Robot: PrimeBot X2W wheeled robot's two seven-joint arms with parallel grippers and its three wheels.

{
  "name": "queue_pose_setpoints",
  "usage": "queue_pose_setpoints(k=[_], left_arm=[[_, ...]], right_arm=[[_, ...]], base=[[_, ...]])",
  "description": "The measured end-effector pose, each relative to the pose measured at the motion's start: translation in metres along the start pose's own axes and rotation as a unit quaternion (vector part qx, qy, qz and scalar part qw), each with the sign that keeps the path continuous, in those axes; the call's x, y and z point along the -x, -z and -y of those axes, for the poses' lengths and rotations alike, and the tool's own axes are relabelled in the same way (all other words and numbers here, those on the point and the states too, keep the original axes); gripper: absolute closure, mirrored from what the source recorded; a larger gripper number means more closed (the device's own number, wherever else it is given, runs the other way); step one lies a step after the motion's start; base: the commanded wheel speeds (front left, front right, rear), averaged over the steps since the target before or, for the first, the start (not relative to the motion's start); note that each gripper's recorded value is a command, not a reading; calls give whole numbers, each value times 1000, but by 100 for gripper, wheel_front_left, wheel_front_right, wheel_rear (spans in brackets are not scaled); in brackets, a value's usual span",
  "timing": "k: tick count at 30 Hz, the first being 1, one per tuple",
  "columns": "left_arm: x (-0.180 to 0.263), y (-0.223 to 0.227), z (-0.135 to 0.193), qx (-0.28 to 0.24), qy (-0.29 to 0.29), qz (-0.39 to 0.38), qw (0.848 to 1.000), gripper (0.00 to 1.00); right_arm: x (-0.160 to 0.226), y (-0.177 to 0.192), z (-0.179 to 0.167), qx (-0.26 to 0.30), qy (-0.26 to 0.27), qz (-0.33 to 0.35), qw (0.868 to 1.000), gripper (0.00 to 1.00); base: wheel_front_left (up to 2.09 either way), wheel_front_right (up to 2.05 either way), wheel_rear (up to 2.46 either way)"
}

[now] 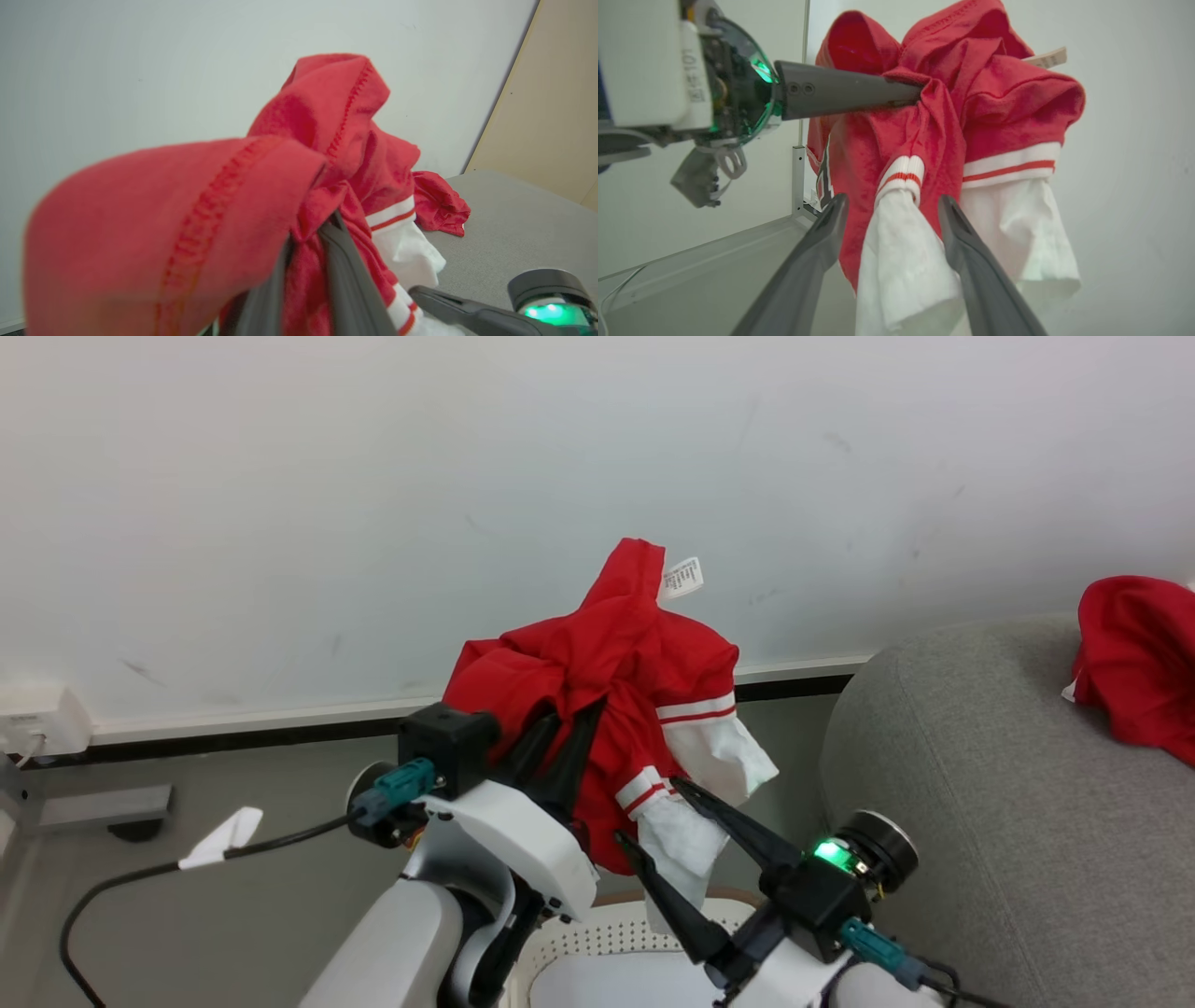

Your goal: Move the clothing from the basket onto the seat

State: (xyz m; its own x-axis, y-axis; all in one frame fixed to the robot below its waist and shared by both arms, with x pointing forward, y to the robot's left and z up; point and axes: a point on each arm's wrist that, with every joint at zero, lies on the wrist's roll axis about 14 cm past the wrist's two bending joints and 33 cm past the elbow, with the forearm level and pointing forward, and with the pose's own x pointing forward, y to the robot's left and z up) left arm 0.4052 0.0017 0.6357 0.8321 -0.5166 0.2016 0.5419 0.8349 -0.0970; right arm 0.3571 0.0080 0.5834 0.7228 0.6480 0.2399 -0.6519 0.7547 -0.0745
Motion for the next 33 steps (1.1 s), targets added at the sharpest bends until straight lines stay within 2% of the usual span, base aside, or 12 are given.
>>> queue_pose_setpoints(k=[9,12,13,14,16,22,23,24,25,33], left_arm=[[1,1,3,-1,5,-5,1000,100],[3,3,4,3,4,-8,1000,100],[3,3,4,4,5,-9,1000,100],[4,4,4,4,4,-10,1000,100],[5,4,4,7,3,-11,1000,100],[5,6,1,12,-6,-12,1000,100],[5,6,0,12,-7,-11,1000,87],[5,7,0,12,-8,-12,1000,41],[5,7,0,12,-7,-12,1000,0],[2,9,3,12,-3,-14,1000,0]], right_arm=[[-29,29,6,36,-23,-63,997,0],[-38,26,0,23,-36,-59,997,0],[-40,28,-2,17,-39,-63,997,5],[-40,32,-3,16,-42,-70,997,33],[-42,31,-3,4,-41,-69,997,100],[-46,25,-8,-19,-45,-61,997,100],[-46,25,-7,-19,-44,-60,997,100],[-46,25,-6,-19,-42,-60,997,100],[-46,25,-5,-20,-41,-60,997,100],[-45,20,4,-19,-27,-53,998,100]], base=[[0,0,0],[0,0,0],[0,0,0],[0,0,0],[0,0,0],[0,0,0],[0,0,0],[0,0,0],[0,0,0],[0,0,0]])
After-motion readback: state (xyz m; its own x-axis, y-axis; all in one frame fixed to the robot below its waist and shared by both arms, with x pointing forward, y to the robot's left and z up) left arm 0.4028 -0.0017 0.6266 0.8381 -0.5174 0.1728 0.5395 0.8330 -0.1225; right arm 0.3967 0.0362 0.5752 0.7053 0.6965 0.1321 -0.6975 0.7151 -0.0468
